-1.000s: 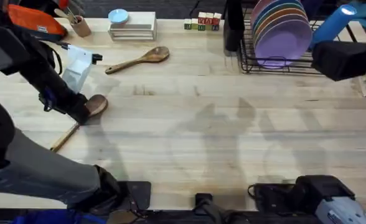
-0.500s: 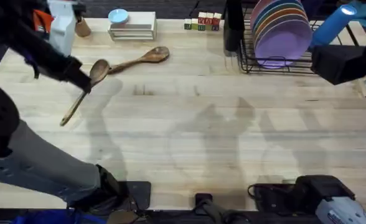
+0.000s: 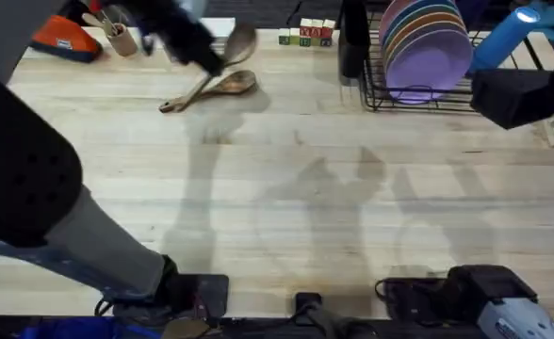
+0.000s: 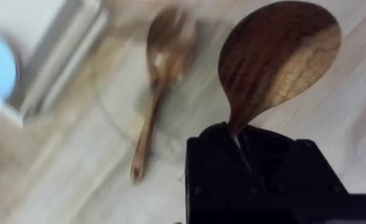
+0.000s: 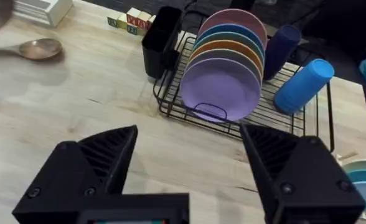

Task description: Pick up the spoon on the table one by one and put them onto the rack

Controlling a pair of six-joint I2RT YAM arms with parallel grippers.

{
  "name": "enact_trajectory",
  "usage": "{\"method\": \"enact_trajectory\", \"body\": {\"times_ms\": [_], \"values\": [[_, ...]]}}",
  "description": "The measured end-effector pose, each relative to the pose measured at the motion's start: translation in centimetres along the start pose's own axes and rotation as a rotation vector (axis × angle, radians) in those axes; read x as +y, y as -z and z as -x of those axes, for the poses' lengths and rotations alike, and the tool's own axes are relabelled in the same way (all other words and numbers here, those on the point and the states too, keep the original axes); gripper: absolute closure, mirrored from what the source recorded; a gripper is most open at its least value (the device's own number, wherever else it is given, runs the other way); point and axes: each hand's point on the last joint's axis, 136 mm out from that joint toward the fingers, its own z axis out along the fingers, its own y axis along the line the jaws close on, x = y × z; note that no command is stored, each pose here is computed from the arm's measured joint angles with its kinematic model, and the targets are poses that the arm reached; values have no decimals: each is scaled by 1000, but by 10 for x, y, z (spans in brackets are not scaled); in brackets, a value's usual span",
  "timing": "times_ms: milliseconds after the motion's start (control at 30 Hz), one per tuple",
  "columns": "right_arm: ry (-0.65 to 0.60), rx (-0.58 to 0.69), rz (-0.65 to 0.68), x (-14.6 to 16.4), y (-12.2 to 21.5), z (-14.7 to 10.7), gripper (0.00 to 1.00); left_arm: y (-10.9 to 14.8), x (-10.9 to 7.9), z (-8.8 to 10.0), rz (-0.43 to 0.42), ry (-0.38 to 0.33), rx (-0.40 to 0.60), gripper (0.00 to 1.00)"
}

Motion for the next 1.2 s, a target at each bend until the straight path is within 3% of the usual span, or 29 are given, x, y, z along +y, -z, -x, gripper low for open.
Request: {"method": "enact_trajectory", "body": {"times_ms": [33, 133, 167, 333, 467, 633, 900, 1200], "values": [[0, 0, 0, 0, 0, 0, 8, -9, -15, 34, 9, -66, -62, 961], [0, 0, 0, 0, 0, 0, 8, -16, -33, 68, 15, -130, -129, 961], [0, 0, 0, 0, 0, 0, 8, -20, -50, 100, 25, -192, -205, 961], [0, 0, 0, 0, 0, 0, 8, -18, -68, 145, 54, -266, -335, 960], [0, 1, 0, 0, 0, 0, 8, -11, -75, 174, 79, -292, -432, 959], [0, 0, 0, 0, 0, 0, 8, 8, -81, 218, 93, -313, -622, 959], [0, 0, 0, 0, 0, 0, 8, 5, -88, 265, -29, -258, -859, 959], [0, 0, 0, 0, 0, 0, 8, -13, -99, 281, -181, -184, -947, 958]]}}
